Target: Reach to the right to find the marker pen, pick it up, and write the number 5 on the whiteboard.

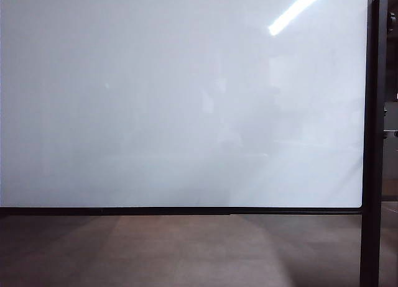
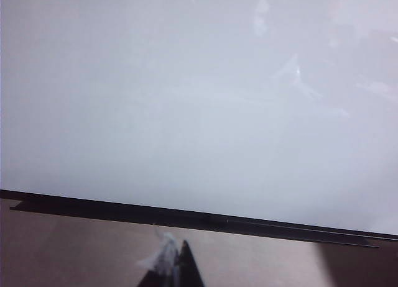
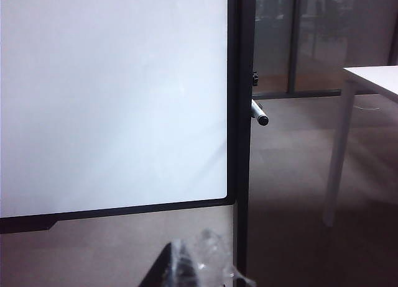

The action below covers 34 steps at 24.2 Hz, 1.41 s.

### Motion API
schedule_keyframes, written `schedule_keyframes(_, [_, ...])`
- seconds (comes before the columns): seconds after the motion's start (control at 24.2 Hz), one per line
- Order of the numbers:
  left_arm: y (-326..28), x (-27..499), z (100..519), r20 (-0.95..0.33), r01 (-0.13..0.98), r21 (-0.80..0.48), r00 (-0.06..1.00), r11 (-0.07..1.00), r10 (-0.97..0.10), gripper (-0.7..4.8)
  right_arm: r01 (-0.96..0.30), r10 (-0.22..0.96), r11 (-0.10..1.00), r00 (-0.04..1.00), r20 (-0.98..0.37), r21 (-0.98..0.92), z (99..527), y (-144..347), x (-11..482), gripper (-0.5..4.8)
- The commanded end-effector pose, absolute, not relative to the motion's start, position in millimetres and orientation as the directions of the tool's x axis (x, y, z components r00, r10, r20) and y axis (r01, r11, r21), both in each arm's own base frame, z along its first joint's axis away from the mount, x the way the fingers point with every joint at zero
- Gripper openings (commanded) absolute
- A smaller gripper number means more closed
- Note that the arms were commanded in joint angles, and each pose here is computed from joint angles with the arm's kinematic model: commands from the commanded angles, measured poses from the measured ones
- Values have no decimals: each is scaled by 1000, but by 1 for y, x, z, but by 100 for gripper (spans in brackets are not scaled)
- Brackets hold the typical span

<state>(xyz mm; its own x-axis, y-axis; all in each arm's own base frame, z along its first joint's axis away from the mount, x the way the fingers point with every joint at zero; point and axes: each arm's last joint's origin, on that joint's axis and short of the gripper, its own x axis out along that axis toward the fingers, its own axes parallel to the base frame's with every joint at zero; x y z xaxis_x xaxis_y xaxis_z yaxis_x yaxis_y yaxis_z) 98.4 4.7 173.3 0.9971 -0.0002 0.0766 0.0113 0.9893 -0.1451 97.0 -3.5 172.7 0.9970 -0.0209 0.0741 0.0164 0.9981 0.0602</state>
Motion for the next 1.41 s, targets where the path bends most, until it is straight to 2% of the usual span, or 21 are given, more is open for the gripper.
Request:
schedule_keyframes(0.04, [5,98,176,97,11,-146,995,989,3,-5,15,-20,998,996,81,57,173,-3,97,-1])
schedule_keyframes(0.21, [5,98,178,118,15,-145,993,989,2,-5,14,-20,998,996,91,57,174,-3,97,-1])
schedule_keyframes(0.37, [4,91,205,183,26,-138,983,990,0,-5,-1,-15,996,983,183,89,206,-3,89,0])
schedule_keyframes(0.45, [4,83,231,205,25,-118,979,993,0,-5,-5,-15,996,973,231,85,237,-2,78,101])
schedule_keyframes(0.58, [3,74,270,264,36,-107,964,994,-7,-5,-5,-14,998,959,283,66,281,-2,68,122])
schedule_keyframes(0.66, [3,75,286,270,41,-106,963,993,-11,-5,-4,-11,999,953,302,48,301,-2,69,215])
schedule_keyframes(0.74, [2,79,302,267,69,-100,963,993,-40,-5,-16,2,999,956,294,45,319,-2,72,377])
schedule_keyframes(0.83, [1,83,321,271,82,-95,961,992,-53,-5,-18,4,999,957,291,44,335,-2,79,467])
schedule_keyframes(0.99, [-5,97,356,263,123,-59,959,991,-104,-5,-7,2,1000,946,325,12,358,-3,106,479])
schedule_keyframes(1.2, [-21,120,387,239,237,-62,947,969,-216,-5,23,-11,999,957,290,-37,358,-8,146,479])
schedule_keyframes(1.41, [-49,139,406,206,345,106,910,933,-360,-5,13,-8,1000,979,202,-22,342,-15,182,479])
